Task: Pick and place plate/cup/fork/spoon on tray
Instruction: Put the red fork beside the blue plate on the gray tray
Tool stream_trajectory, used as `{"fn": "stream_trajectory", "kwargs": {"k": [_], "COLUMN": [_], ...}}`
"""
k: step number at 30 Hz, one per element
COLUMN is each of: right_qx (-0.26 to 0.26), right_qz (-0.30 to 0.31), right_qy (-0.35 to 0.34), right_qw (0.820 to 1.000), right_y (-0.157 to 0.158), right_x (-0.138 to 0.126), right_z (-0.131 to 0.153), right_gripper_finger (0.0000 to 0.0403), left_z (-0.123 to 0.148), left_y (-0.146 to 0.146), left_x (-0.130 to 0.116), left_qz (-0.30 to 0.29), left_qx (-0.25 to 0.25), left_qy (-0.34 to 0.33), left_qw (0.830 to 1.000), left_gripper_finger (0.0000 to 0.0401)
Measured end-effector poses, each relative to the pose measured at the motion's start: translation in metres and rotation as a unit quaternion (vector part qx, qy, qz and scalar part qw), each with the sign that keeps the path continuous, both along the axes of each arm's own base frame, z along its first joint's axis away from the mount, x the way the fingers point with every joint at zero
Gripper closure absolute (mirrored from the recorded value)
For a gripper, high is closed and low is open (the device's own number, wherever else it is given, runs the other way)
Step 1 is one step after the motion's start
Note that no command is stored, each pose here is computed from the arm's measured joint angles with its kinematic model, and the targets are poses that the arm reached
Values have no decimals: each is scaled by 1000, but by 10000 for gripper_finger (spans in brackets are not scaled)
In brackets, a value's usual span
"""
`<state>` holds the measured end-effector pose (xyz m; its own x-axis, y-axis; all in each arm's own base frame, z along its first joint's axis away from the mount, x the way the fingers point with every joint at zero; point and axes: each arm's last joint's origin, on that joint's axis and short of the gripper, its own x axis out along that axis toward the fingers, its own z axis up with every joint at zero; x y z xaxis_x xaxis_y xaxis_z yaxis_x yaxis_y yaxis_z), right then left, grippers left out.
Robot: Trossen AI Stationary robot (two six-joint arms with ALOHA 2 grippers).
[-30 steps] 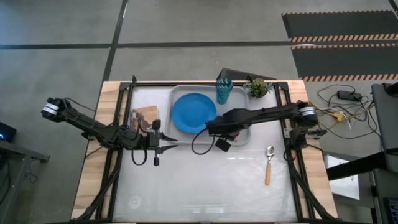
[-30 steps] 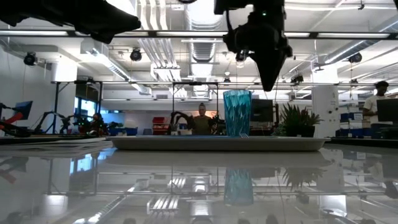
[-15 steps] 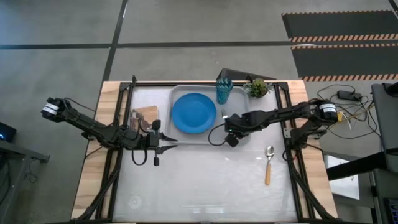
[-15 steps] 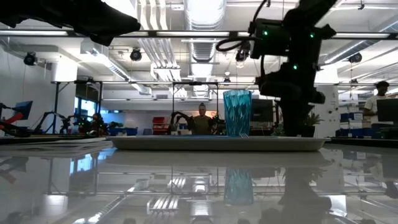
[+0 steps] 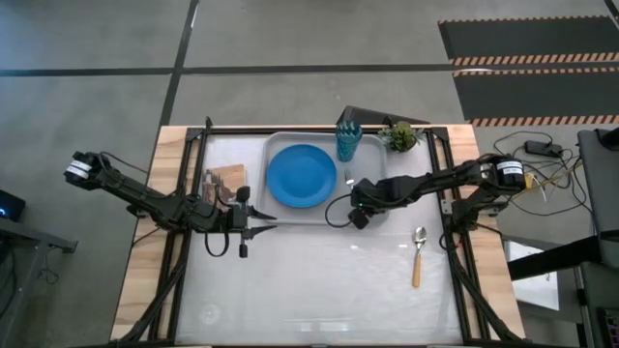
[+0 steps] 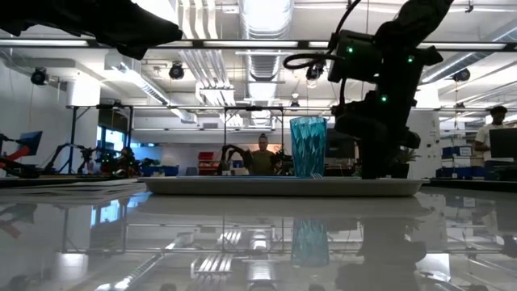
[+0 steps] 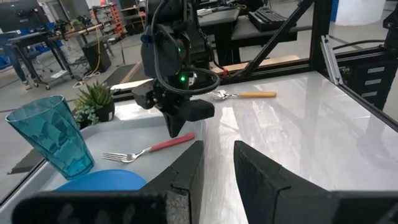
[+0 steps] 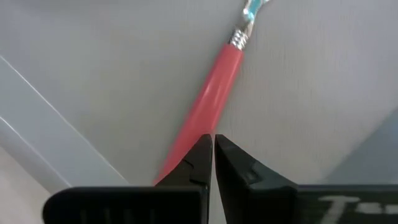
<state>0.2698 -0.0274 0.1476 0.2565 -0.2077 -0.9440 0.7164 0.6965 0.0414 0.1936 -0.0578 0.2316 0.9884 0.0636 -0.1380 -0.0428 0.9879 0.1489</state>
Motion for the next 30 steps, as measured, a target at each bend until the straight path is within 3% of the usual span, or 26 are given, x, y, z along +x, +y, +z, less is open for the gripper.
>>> {"fn": "stream_trajectory", "kwargs": {"k": [5,17,30], "right_qx": [-24,-19,-18], "right_qz": [-6,-14,-1], "right_qy": [1,-12,-88], "right_qw": [1000,1000,996], "right_y": [-1,4,12], "right_x": [-1,-2,10], "right_z": [-1,-7,-3], "right_gripper_finger": [394,394,394], "left_z": [0,0,1], "left_y": [0,0,0], "left_x": [0,0,0], "left_qz": [1,2,2], "left_qx": [0,-2,-3], "left_qy": [-1,-1,-3], "left_qw": [1000,1000,1000], "left_gripper_finger": [331,331,331]}}
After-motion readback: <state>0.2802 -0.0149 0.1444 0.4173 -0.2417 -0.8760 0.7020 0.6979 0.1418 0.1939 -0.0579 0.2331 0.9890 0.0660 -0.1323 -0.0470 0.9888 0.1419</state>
